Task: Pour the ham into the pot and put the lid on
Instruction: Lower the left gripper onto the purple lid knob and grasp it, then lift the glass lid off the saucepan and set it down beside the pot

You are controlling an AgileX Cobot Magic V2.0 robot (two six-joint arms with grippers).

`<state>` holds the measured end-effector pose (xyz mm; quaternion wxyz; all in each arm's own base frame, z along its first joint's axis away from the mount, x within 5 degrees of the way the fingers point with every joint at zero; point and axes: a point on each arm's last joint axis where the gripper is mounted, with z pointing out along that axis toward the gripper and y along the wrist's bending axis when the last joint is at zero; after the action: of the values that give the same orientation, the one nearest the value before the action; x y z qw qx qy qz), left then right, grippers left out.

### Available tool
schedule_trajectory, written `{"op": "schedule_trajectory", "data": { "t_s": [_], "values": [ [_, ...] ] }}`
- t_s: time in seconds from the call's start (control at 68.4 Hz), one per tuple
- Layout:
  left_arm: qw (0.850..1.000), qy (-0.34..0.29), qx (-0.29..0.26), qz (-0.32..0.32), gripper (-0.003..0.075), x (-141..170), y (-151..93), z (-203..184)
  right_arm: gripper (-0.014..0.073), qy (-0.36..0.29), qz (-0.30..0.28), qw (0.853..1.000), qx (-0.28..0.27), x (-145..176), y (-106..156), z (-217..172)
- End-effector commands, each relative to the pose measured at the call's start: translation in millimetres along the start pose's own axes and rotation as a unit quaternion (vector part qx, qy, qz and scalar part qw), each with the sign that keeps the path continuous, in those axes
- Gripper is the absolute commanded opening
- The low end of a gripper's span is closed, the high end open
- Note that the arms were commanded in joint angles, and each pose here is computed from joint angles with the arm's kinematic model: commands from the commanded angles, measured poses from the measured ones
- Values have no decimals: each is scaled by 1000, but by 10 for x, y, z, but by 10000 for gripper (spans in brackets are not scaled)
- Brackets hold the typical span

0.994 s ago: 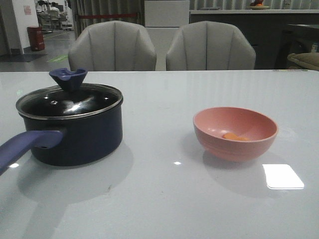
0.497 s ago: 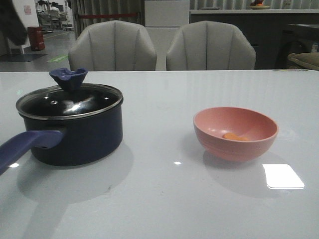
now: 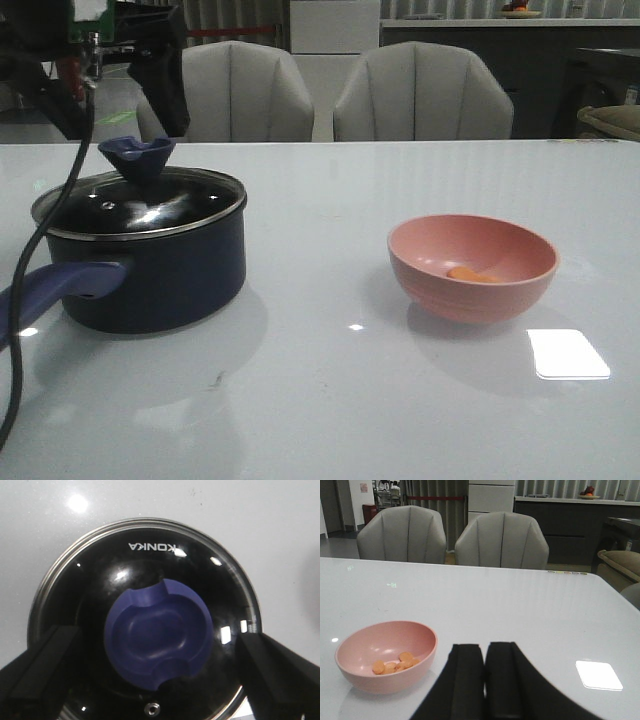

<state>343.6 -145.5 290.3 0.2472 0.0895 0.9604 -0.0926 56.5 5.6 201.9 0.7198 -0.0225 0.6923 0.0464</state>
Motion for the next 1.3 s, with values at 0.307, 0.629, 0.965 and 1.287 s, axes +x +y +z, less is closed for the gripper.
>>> {"op": "schedule_trajectory", "data": {
  "t_s": [0.307,0.629,0.965,1.287],
  "values": [
    [1000,-11,-14,-14,657,-239,-48,42,162,-56,-8,998,5,-109,-5,-23],
    [1000,2,-16,-15,581,-257,-50,156,162,-56,-8,998,5,-109,-5,-23],
    [1000,-12,-5,-20,277,-381,-99,-74,162,-56,-8,998,5,-109,-5,-23],
    [998,-57,-30,0,257,-397,-35,-498,162,-56,-8,998,5,-109,-5,-23]
  ]
}}
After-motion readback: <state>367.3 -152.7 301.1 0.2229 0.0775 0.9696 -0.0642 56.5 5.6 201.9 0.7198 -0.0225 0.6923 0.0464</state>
